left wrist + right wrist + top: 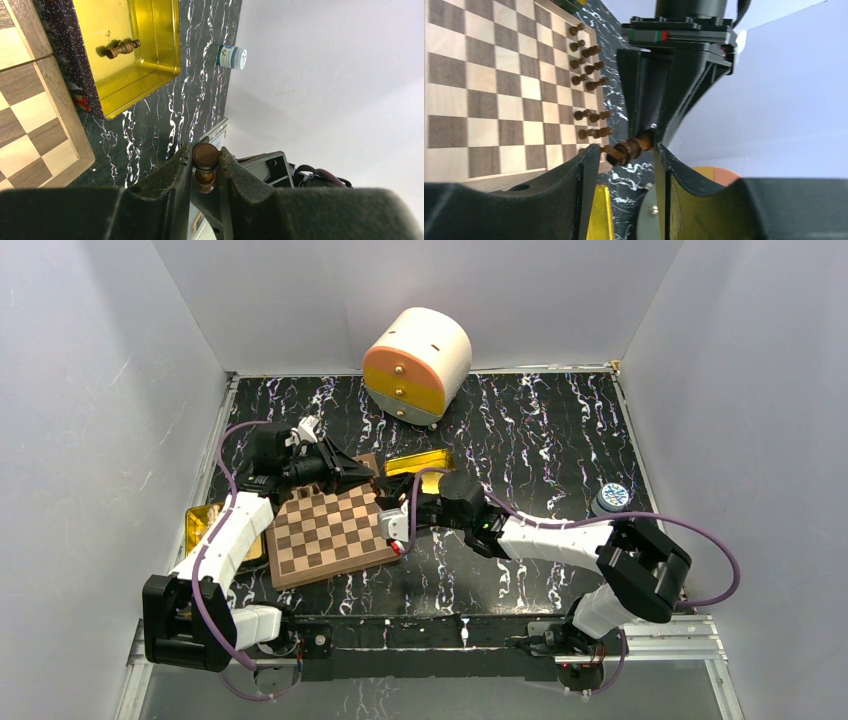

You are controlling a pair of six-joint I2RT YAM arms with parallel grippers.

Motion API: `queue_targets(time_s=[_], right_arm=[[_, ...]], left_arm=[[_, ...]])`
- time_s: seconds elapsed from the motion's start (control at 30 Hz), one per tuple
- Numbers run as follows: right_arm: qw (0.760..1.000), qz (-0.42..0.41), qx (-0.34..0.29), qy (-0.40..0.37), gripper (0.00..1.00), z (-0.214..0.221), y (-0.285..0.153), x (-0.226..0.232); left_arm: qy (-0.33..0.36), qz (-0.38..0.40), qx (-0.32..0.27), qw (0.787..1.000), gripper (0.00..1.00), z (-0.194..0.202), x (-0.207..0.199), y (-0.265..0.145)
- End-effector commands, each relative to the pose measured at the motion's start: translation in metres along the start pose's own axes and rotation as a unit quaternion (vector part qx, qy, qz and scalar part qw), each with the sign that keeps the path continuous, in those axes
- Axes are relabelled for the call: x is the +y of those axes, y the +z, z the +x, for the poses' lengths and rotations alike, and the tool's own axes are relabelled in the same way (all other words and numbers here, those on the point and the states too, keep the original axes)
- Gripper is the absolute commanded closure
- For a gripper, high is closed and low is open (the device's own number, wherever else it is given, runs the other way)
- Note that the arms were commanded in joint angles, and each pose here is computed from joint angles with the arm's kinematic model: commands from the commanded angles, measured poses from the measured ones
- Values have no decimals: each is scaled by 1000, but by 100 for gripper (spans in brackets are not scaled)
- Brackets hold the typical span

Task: Set up the chess pieces on the board
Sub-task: Pick up the chess piece from the storage box.

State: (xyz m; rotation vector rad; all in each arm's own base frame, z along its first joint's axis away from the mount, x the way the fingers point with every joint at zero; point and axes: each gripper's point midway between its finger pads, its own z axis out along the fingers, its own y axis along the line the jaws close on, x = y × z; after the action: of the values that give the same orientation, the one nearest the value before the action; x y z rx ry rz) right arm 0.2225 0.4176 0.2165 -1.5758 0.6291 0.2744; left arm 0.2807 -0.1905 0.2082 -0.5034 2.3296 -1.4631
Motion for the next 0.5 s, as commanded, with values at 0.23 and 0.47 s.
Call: queue_targets(time_s=[0.23,0.47], right_arm=[[994,83,-21,-68,68,-16,0,-37],[995,79,-47,-31,91,-24,-1,-29]], left_arm=[[-5,7,6,1000,89,13,-3,-8],[3,2,-11,1000,63,9,-2,-10]])
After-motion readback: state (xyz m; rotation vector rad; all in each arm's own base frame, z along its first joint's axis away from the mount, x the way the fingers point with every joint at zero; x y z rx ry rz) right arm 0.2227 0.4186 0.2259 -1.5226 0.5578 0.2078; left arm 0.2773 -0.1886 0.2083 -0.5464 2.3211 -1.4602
